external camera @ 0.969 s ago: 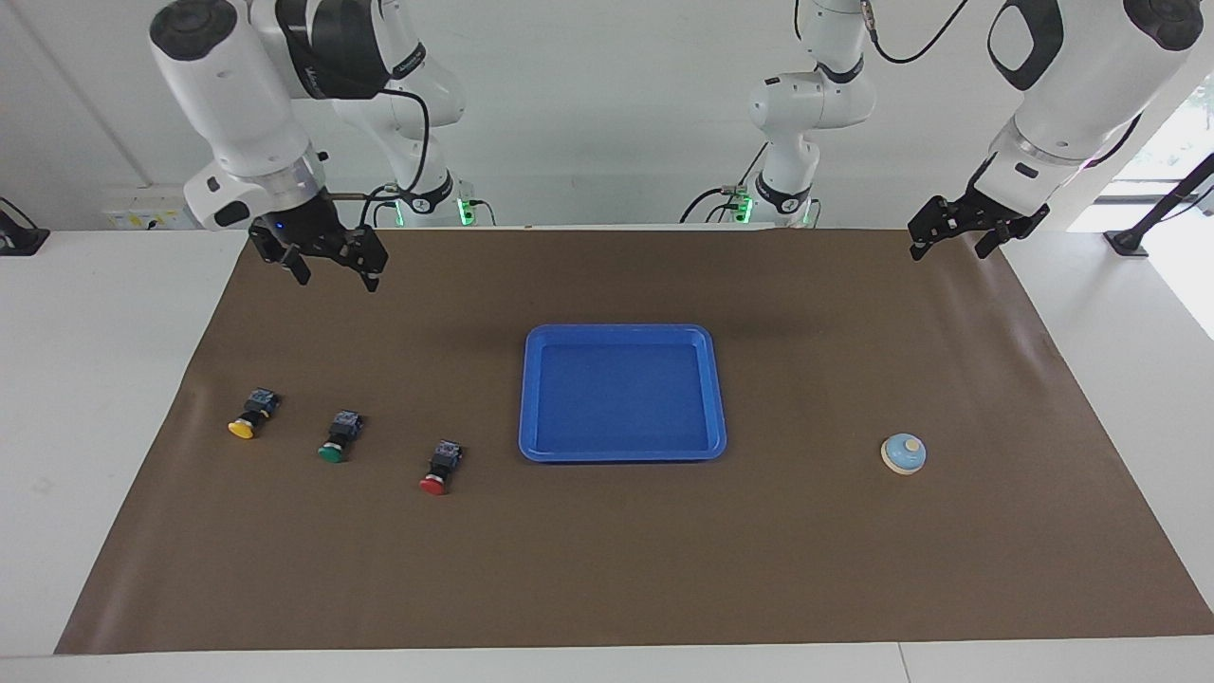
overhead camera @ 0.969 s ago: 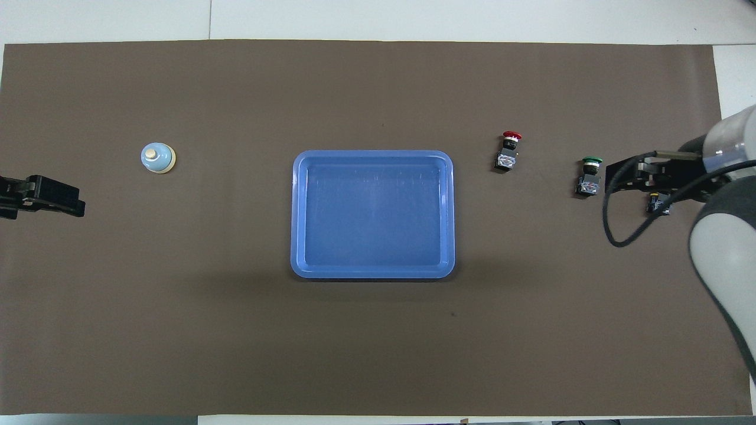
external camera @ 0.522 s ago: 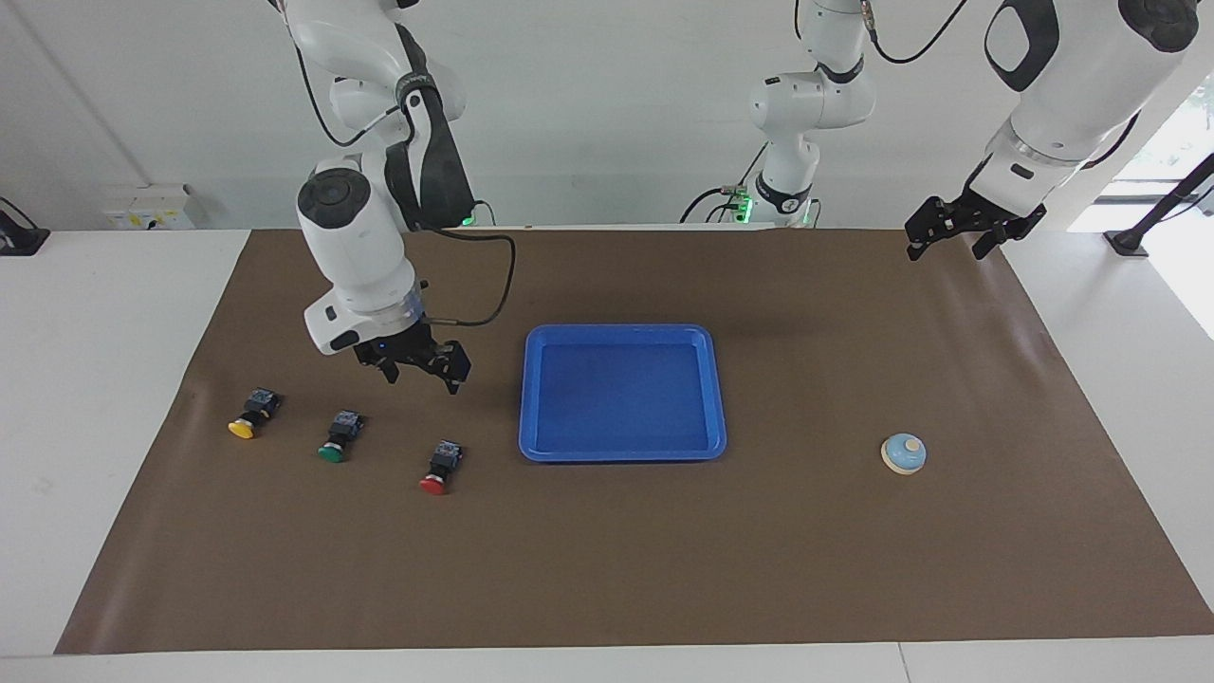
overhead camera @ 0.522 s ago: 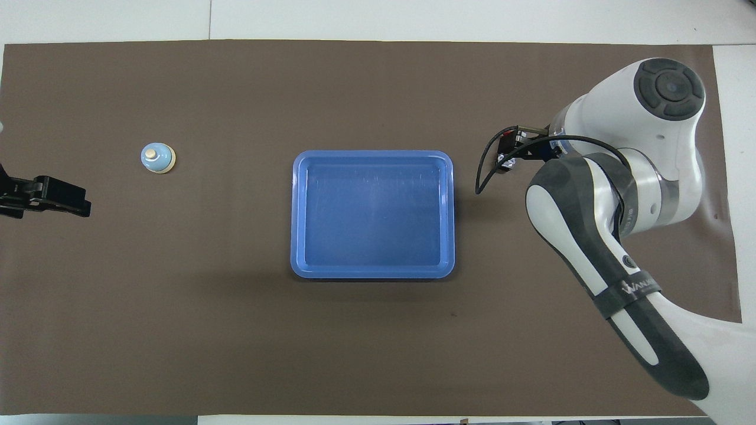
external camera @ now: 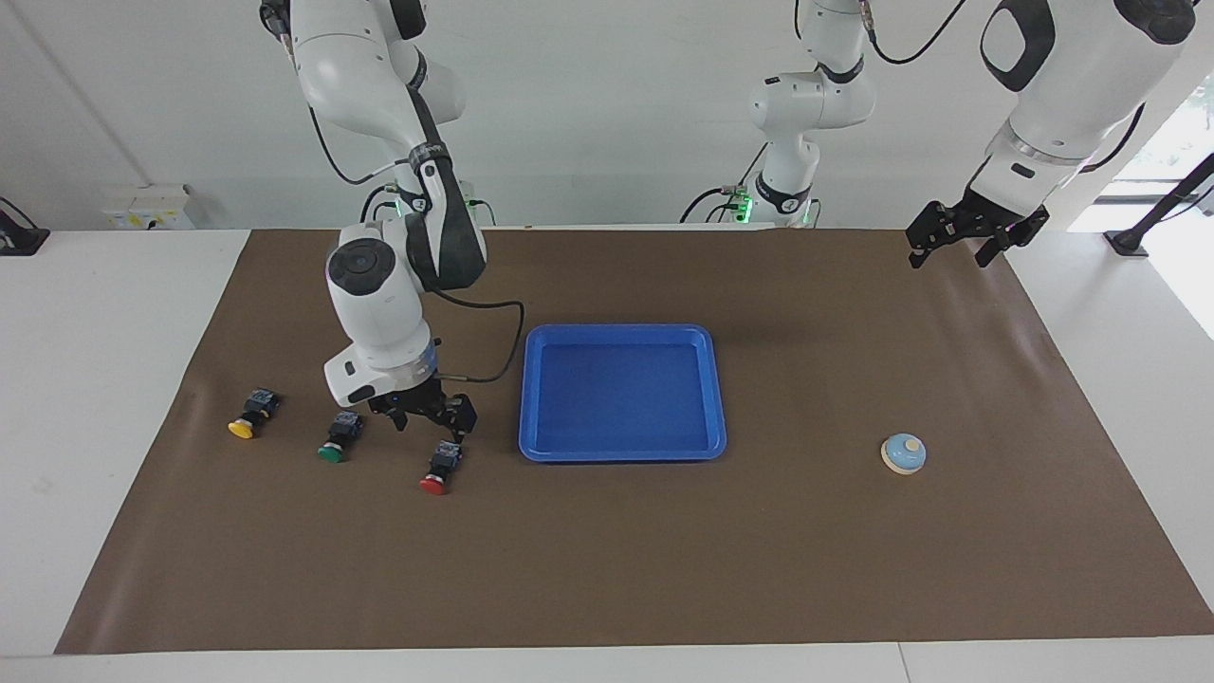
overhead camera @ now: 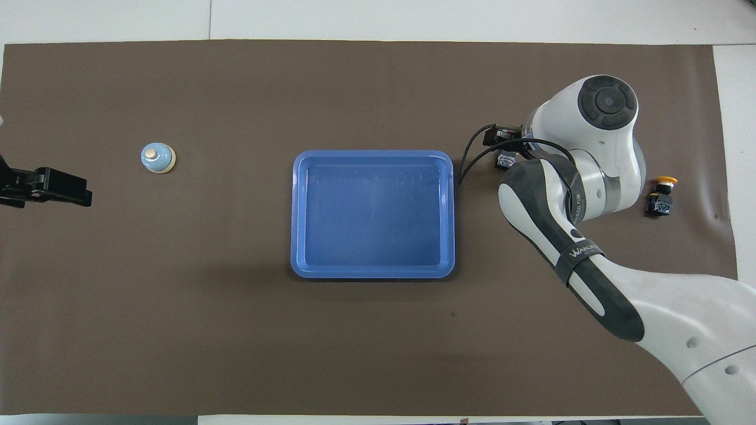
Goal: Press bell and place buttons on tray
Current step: 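Grasp the red-topped button with the right gripper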
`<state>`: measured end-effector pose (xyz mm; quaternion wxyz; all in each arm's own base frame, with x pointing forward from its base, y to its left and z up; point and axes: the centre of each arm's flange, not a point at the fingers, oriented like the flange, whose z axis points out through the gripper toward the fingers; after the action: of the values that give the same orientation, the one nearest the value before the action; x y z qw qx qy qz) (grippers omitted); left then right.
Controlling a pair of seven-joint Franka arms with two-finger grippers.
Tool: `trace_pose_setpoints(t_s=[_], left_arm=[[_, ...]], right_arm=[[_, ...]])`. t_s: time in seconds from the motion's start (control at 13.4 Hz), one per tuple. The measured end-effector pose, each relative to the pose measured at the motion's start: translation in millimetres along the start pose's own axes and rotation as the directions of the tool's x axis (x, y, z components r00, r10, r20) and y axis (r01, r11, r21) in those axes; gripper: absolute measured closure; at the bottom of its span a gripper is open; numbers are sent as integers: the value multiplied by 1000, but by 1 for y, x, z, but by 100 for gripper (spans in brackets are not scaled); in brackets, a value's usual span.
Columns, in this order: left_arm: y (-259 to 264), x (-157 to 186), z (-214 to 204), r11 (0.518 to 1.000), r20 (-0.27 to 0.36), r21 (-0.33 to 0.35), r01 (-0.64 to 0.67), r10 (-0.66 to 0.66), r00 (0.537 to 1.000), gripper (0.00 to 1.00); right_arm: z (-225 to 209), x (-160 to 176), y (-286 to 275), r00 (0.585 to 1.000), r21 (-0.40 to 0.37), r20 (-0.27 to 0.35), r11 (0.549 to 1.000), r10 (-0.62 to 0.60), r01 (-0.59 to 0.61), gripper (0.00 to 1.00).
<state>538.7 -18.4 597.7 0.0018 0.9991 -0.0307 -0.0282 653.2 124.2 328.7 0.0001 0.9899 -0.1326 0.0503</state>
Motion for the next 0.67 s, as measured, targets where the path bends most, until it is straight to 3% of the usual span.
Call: trace_pose_setpoints(t_s=[0.67], left_arm=[[1,-1,0,1000,3,0,-2,2,1000,0]], right_arm=[[27,4,-1,1000,3,-15,1000,8,-8,0]])
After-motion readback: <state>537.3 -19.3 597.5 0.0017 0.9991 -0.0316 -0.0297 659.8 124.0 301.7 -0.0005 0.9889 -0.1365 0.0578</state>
